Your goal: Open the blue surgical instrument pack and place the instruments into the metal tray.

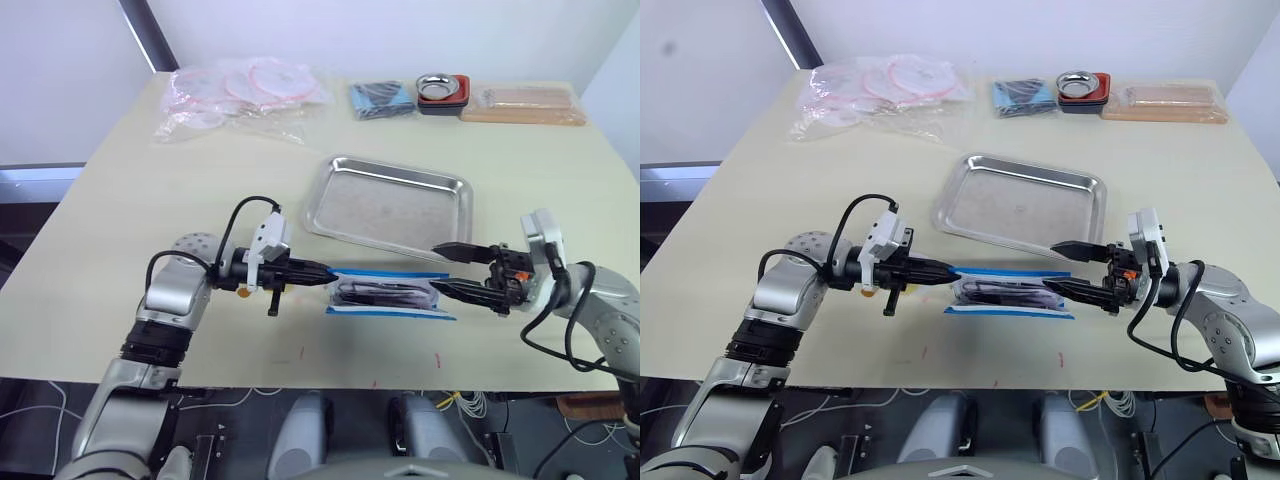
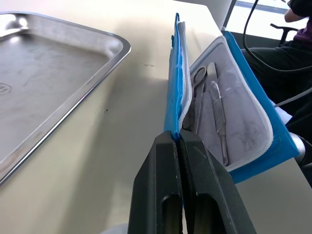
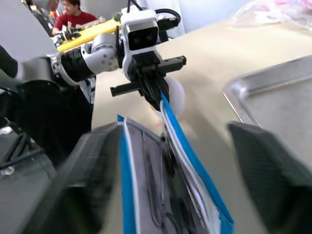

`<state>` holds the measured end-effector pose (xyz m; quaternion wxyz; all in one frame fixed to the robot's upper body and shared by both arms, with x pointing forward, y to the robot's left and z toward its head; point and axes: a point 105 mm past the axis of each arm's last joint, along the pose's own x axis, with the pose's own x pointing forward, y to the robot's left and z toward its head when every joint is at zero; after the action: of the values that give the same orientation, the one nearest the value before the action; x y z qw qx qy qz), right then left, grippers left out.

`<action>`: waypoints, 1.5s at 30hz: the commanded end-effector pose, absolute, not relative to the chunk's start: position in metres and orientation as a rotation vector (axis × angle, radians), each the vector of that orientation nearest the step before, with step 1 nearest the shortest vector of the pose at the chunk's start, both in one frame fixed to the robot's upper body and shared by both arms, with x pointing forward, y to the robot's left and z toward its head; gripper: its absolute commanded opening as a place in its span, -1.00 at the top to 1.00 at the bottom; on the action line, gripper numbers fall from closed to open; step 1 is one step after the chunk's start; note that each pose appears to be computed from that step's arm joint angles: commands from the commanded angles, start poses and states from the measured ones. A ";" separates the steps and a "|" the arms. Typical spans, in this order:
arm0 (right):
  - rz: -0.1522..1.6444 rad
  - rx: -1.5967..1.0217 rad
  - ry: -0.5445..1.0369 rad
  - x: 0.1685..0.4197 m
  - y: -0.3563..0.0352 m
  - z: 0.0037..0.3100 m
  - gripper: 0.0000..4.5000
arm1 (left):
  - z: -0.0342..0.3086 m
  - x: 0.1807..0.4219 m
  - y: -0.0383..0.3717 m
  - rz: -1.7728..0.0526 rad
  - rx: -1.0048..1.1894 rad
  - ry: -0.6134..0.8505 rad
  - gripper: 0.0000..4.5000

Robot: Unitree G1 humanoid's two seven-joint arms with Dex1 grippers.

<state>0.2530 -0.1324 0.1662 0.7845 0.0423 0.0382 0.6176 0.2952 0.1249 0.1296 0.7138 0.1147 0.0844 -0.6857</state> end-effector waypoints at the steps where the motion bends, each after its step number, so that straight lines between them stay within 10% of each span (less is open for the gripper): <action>1: 1.359 0.034 0.137 0.245 -0.128 0.154 -0.08 | 0.125 0.295 0.121 -1.538 0.249 0.203 1.00; 6: 1.361 -0.015 0.199 0.243 -0.128 0.137 0.96 | 0.125 0.299 0.121 -1.537 0.244 0.209 1.00; 26: 1.477 -0.230 0.401 0.206 -0.123 0.069 0.98 | 0.087 0.325 0.117 -1.422 0.428 0.363 1.00; 45: 1.481 -0.195 0.379 0.202 -0.118 0.076 0.98 | 0.070 0.328 0.108 -1.500 0.512 0.432 1.00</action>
<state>0.2047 -0.1206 0.0672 0.7195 -0.0867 0.1872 0.6632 0.3426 0.1055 0.1003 0.7083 0.2358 0.1357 -0.6514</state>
